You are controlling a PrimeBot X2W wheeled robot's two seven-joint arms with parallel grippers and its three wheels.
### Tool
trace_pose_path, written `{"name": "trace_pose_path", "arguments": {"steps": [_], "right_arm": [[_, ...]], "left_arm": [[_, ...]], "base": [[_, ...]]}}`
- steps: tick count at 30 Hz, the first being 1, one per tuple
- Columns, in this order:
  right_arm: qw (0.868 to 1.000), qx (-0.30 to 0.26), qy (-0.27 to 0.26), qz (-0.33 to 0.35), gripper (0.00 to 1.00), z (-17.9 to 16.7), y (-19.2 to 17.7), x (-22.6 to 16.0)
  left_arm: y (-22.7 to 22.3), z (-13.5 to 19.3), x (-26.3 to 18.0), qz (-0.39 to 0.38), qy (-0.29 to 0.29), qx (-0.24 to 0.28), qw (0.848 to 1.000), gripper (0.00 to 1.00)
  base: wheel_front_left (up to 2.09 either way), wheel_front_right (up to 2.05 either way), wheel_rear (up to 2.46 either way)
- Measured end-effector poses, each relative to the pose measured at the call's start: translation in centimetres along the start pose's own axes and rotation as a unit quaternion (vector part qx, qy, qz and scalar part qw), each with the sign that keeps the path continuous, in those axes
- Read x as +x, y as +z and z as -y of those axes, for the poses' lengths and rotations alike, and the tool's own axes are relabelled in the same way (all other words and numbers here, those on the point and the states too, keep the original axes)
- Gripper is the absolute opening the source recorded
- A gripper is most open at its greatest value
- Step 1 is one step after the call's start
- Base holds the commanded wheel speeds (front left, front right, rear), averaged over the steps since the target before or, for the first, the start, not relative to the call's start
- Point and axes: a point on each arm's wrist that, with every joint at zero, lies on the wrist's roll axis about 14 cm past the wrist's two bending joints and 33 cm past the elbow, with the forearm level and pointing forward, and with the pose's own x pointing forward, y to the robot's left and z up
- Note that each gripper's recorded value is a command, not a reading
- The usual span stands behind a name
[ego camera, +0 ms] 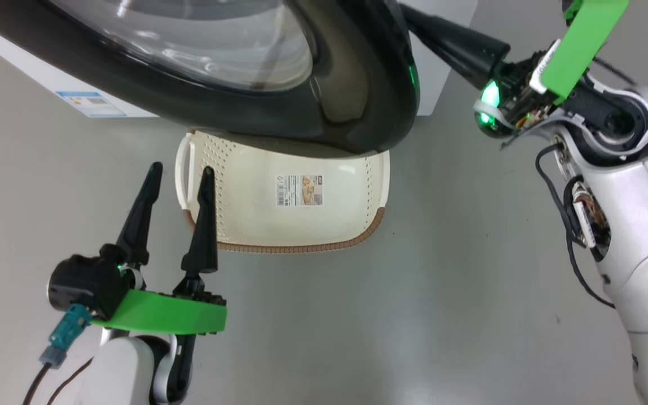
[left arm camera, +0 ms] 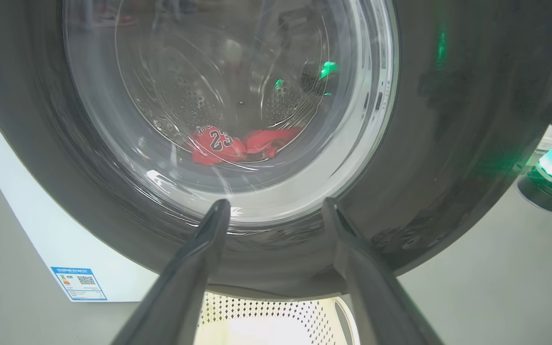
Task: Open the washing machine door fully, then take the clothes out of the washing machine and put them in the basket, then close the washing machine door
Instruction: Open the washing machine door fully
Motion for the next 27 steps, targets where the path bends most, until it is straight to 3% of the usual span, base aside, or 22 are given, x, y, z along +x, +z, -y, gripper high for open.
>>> {"name": "trace_pose_path", "arguments": {"steps": [27], "right_arm": [[0.991,-0.004,-0.029,-0.128,0.00,-0.6,-10.3,0.2]], "left_arm": [[5.5,-3.3,-5.3,0.053,0.058,0.003,0.997,1.00]], "base": [[0.00,0.00,0.00]]}}
